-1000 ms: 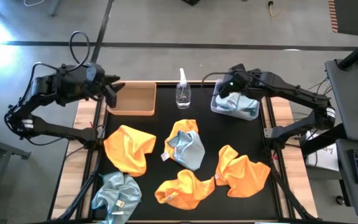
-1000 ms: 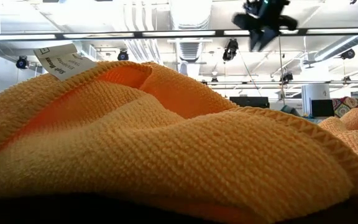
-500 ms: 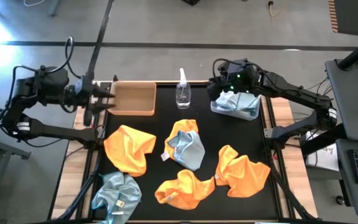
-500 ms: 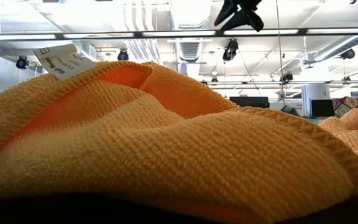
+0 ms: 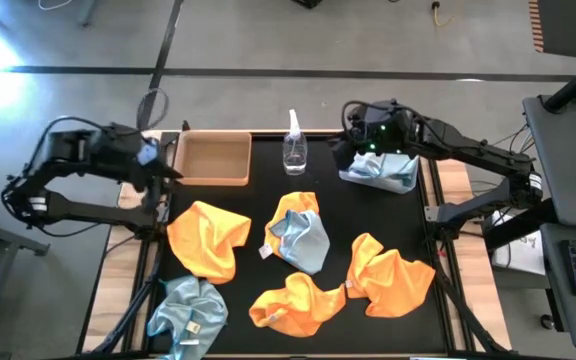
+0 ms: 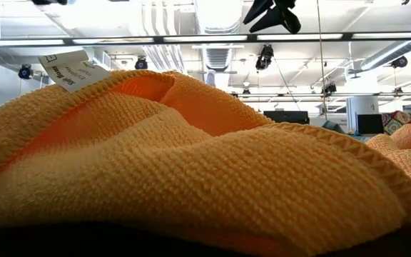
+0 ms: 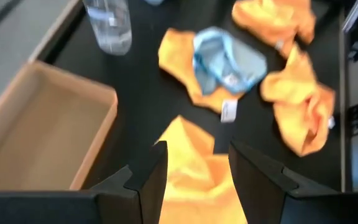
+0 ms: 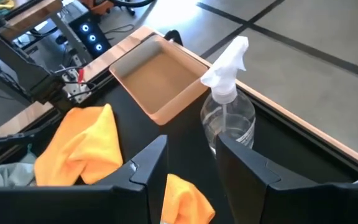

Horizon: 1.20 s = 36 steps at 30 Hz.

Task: Sort microfiber towel by color & place in baskets
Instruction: Put the yellow towel into the orange bin

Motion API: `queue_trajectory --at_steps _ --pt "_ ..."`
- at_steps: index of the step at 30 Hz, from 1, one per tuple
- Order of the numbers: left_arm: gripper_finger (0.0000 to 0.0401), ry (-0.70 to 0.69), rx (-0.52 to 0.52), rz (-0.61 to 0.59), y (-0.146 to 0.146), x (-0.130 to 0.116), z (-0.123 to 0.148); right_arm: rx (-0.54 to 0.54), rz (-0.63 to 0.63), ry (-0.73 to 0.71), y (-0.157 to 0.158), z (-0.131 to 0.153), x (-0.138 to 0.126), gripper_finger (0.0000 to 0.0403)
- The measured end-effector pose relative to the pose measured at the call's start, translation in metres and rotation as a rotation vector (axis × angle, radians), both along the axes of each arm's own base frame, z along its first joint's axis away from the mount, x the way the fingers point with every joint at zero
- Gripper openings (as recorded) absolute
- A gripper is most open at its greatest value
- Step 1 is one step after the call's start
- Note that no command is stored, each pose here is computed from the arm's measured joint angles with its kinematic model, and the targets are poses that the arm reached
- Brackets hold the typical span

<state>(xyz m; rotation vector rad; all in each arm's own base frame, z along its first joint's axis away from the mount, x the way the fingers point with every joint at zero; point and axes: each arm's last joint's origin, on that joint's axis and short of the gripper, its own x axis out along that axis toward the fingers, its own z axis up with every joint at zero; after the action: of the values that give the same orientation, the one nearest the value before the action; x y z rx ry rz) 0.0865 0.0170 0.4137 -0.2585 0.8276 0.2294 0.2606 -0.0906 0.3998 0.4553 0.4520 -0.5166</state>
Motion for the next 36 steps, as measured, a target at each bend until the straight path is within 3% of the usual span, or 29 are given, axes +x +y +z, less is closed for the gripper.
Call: queue_trajectory --at_steps 9,20,25,32,36 --pt "0.0155 0.24 -0.088 0.054 0.002 0.01 -0.074 0.016 0.0 0.051 0.001 -0.004 -0.003 0.013" --pt "0.0155 0.168 -0.212 0.182 0.004 0.026 -0.143 0.041 0.016 0.193 0.003 -0.015 -0.011 0.013" --pt "0.0155 0.237 -0.275 0.272 0.005 0.03 -0.172 0.05 0.029 0.268 0.005 -0.02 -0.015 0.013" --pt "0.0155 0.282 -0.38 0.443 0.006 0.035 -0.194 0.028 0.055 0.298 0.005 -0.021 -0.016 0.013" --pt "0.0155 0.237 -0.307 0.356 0.008 0.041 -0.192 -0.008 0.087 0.315 0.005 -0.021 -0.016 0.013"
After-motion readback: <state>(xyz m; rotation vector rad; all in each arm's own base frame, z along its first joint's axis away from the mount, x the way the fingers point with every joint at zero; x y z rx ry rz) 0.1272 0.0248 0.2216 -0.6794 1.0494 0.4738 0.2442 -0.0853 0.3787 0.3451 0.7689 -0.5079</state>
